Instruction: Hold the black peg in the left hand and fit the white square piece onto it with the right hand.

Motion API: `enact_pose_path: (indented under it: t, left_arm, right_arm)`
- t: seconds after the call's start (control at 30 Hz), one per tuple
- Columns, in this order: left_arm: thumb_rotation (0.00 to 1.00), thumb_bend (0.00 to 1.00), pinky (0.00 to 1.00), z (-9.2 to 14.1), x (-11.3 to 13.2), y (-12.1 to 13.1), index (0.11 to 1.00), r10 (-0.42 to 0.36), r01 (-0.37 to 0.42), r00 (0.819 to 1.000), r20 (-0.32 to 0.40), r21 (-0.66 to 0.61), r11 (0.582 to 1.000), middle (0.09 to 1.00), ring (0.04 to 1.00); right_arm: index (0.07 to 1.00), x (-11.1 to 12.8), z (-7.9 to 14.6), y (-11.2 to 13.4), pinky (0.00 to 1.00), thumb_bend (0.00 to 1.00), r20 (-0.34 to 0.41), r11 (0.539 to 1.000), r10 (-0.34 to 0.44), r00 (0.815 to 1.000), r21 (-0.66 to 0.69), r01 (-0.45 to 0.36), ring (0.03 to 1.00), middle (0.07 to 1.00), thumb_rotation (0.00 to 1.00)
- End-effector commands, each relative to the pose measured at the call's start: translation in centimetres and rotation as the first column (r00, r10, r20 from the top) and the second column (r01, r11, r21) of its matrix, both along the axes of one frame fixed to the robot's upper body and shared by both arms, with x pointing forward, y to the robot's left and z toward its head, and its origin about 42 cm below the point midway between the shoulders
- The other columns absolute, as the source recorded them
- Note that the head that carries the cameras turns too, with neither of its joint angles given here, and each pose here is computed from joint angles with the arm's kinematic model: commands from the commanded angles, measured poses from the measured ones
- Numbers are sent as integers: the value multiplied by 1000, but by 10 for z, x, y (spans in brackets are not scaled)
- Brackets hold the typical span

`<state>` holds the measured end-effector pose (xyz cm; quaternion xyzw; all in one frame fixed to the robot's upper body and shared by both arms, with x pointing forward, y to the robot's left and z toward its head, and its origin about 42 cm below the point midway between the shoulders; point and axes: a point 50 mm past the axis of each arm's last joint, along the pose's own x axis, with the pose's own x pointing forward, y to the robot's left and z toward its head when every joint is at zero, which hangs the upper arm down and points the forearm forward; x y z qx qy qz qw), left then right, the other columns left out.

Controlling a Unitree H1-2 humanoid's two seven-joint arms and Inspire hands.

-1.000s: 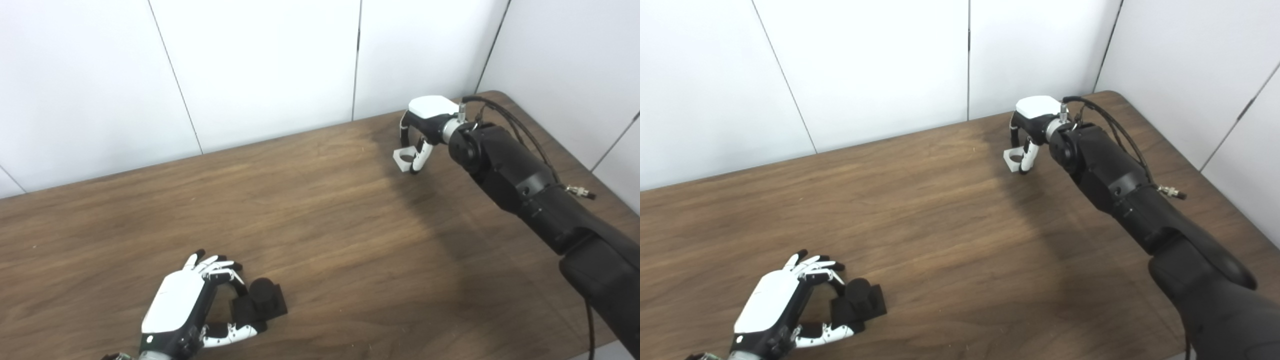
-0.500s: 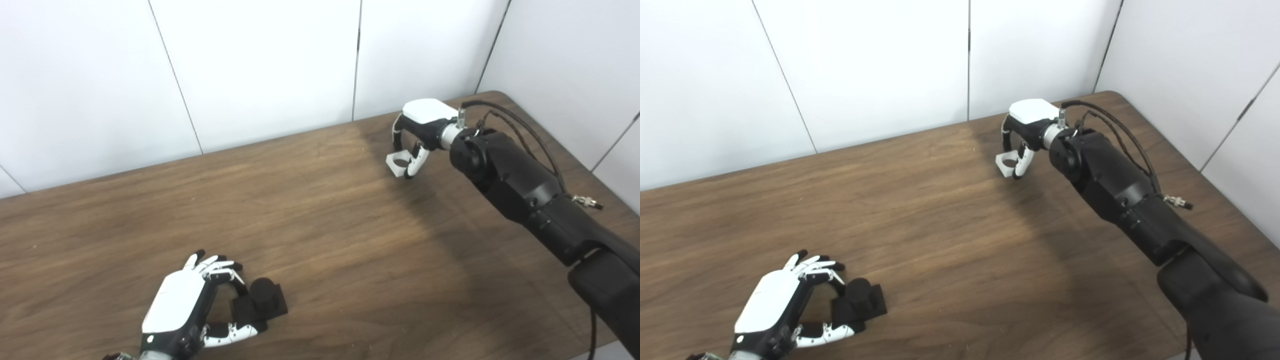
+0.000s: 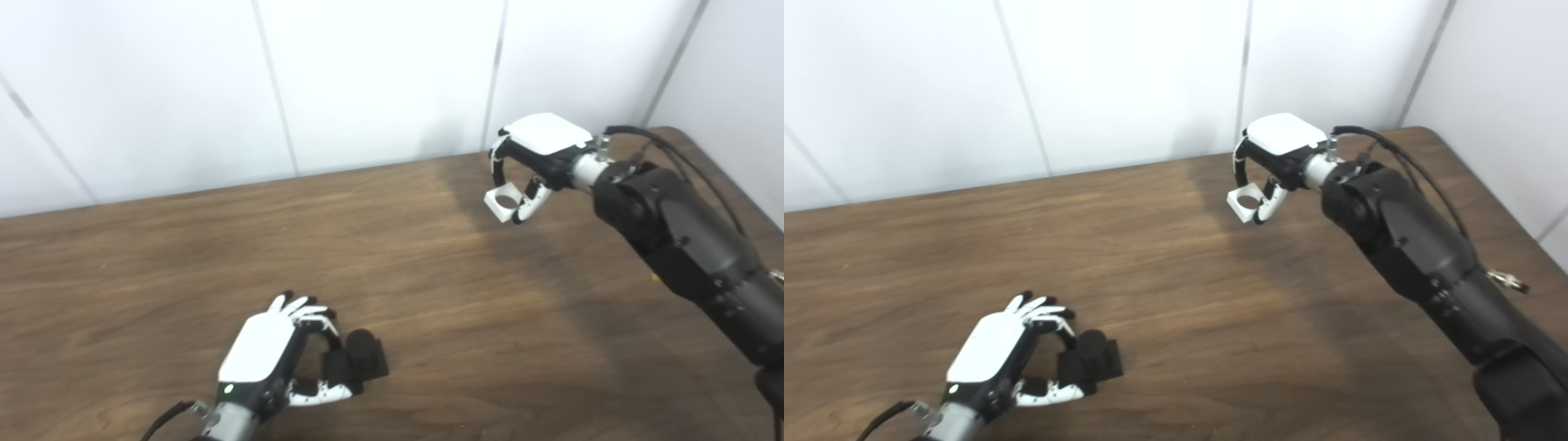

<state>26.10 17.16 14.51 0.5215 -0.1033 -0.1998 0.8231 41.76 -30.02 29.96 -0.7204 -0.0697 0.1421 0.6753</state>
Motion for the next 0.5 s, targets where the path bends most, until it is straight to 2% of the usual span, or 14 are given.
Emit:
enact_pose_path:
  t: [0.0, 0.3, 0.47]
  left_arm:
    - [53, 521, 1000, -9, -5, -4, 487, -3, 5, 999, -50, 37, 999, 784, 906]
    - [57, 519, 1000, -13, -5, -12, 487, -1, 3, 999, -50, 38, 999, 790, 915]
    - [56, 518, 1000, -14, -4, -14, 487, 1, 1, 999, -47, 32, 999, 790, 915]
  right_arm:
    - [486, -7, 32, 5, 971, 523, 80, 998, 60, 995, -14, -59, 945, 802, 130]
    - [484, -30, 48, 47, 963, 524, 87, 969, 247, 965, -54, -243, 933, 785, 133]
    - [483, -47, 58, 66, 936, 524, 98, 944, 331, 939, -37, -329, 917, 772, 132]
